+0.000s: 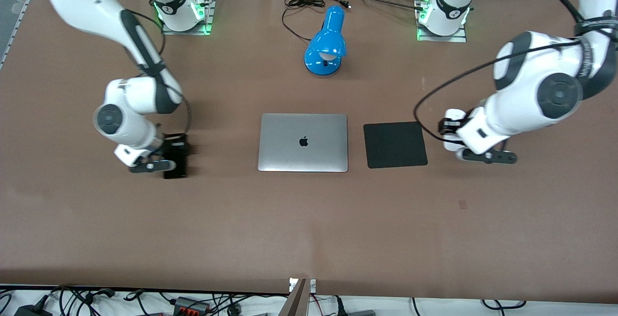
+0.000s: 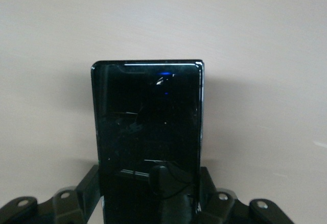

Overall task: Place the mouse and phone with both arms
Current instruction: 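Lift the phone with the right gripper while the left gripper lifts the mouse, then place the phone beside the laptop while the left gripper sets mouse on pad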

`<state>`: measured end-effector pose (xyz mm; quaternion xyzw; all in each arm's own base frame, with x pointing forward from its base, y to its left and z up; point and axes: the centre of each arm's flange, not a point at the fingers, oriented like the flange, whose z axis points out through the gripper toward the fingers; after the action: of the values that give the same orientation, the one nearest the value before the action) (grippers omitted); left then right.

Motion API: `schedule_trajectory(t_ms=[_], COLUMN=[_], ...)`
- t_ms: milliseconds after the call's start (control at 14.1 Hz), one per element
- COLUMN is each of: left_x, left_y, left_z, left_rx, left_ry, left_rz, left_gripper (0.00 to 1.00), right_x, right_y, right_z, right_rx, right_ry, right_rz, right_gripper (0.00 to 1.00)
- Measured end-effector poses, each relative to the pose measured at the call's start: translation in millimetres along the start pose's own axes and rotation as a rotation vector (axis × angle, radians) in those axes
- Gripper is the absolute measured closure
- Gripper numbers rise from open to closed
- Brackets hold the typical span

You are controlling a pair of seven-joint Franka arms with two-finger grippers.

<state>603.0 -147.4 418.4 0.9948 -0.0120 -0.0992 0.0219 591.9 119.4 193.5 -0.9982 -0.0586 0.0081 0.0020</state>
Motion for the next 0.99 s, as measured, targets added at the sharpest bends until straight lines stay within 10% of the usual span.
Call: schedule_trajectory(t_ms=[283,780,992], left_x=[-7.7,-22.0,-30.4], left_y=[48.5,65.1,59.2], left_z=[47.3,153.3,201.3], left_rx=[0.045,0.0,-0.043], left_ry=[-0.023,0.147,0.19], left_rz=[-0.035,-0.056,-0.064], left_gripper=[0.38,0.38,0.38], right_x=[6.5,13.3,15.0], right_y=[-109.0,-127.9,-128.9], right_z=[15.0,21.2,20.4], right_rx=[0.002,0.002,0.003], right_ry=[0.013,0.017,0.021], right_rz=[0.049,0.071,0.098], right_gripper=[0.22,0.22,0.01])
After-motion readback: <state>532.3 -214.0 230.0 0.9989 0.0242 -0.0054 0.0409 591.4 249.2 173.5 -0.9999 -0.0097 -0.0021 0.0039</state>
